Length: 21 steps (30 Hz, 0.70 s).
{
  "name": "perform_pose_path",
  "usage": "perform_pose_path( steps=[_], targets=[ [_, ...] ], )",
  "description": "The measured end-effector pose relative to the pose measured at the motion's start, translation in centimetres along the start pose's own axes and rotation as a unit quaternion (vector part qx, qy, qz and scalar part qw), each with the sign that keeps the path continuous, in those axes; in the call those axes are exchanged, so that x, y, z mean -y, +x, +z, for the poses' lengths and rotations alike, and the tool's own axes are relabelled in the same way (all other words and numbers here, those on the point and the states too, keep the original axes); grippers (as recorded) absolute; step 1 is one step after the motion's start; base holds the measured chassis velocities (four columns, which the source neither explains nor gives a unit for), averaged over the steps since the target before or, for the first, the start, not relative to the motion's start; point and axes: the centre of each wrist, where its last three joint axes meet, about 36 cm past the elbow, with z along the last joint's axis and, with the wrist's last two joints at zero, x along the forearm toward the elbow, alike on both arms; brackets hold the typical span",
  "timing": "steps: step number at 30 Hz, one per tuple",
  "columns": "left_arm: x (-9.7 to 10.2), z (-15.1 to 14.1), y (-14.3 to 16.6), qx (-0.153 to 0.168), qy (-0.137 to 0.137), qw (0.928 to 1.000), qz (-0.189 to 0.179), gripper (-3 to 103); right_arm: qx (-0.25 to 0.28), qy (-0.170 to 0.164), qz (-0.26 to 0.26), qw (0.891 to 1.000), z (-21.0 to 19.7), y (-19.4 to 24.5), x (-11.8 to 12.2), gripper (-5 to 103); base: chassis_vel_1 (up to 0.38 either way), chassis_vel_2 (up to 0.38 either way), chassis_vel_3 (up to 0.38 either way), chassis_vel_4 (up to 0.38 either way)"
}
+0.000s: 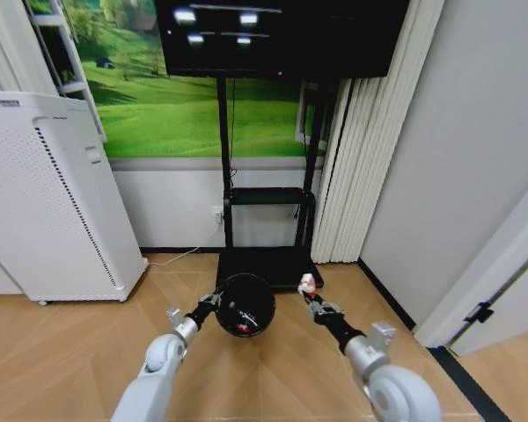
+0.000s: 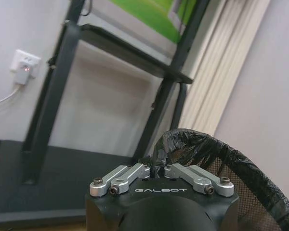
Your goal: Pick up the trash bin and place the garbage on the floor into it.
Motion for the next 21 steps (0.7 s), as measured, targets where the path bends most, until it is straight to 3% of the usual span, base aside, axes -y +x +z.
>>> perform_pose_path(
  steps=[7, 9, 11, 17, 21],
  targets=[
    [1.4, -0.4, -1.1, -0.002, 0.000, 0.9998, 0.021, 7, -0.027, 0.050, 0.006, 0.998, 3.2, -2.0, -1.9, 20, 0.000, 0.000, 0.000, 0.000],
    [1.4, -0.5, -1.3, -0.003, -0.002, 0.9997, 0.022, 7, -0.031, 0.055, 0.020, 0.998, 3.7, -2.5, -2.2, 30, 0.000, 0.000, 0.000, 0.000],
    [1.4, -0.5, -1.3, -0.003, -0.003, 0.9997, 0.022, 7, -0.029, 0.055, 0.024, 0.998, 3.7, -2.5, -2.2, 30, 0.000, 0.000, 0.000, 0.000],
    [1.2, -0.5, -1.1, -0.002, -0.002, 0.9998, 0.022, 7, -0.013, 0.057, 0.039, 0.998, 1.9, -1.8, -1.3, 57, 0.000, 0.000, 0.000, 0.000],
    [1.1, -0.4, -1.2, -0.003, -0.002, 0.9997, 0.024, 7, -0.009, 0.056, 0.037, 0.998, 1.4, -1.3, -1.5, 68, 0.000, 0.000, 0.000, 0.000]
  ],
)
